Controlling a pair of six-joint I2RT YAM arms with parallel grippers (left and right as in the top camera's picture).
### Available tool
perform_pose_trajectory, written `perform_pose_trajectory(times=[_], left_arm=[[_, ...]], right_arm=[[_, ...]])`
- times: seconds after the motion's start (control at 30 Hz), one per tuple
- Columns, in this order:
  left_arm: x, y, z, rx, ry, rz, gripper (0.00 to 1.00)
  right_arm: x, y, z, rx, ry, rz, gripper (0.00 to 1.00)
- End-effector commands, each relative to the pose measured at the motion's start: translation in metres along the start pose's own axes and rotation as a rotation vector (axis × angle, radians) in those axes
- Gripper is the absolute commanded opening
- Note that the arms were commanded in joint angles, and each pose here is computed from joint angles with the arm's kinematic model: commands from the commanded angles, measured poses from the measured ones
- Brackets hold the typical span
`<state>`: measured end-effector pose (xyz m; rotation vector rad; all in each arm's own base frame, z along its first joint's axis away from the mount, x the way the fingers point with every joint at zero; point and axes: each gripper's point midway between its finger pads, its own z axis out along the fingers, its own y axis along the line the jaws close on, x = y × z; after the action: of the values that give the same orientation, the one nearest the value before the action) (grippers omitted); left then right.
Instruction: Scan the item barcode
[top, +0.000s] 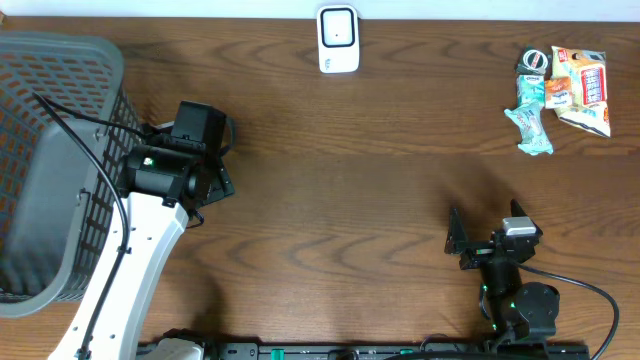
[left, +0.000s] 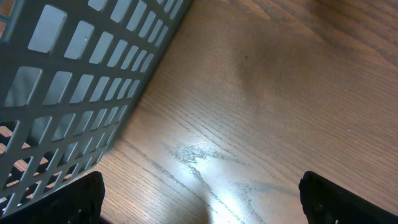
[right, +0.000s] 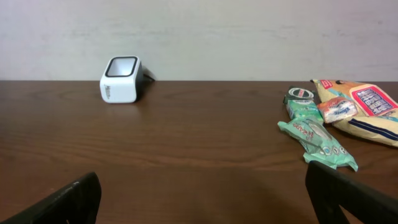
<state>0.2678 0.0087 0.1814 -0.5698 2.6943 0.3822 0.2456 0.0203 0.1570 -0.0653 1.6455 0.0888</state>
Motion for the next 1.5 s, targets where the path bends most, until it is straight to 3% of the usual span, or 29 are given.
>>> perform_pose_trajectory(times=[0.0,0.63,0.87,1.03,1.23,1.47], left_arm=[[-0.003,0.004,-0.002,-0.009,-0.012,-0.013,0.98],[-0.003,0.003,-0.001,-0.010,-0.011,-0.012,0.98],[0.006,-0.012,-0.009,0.106,0.028,-0.032,0.98],[0.014,-0.011,-0.014,0.148,0.014,0.079,0.98],[0.033,-0.030,-0.007,0.308,-0.038,0.256,0.98],[0.044,-0.072,-0.007,0.599,-0.238,0.386,0.97]], right_arm=[[0.000,-0.004,0.000,0.022,-0.002,0.015,0.99],[0.000,-0.004,0.000,0.022,-0.002,0.015,0.99],[0.000,-0.004,0.000,0.022,-0.002,0.015,0.99],[0.000,-0.004,0.000,0.022,-0.002,0.015,0.99],[0.000,-0.004,0.000,0.022,-0.002,0.015,0.99],[0.000,-0.004,0.000,0.022,-0.002,0.015,0.99]])
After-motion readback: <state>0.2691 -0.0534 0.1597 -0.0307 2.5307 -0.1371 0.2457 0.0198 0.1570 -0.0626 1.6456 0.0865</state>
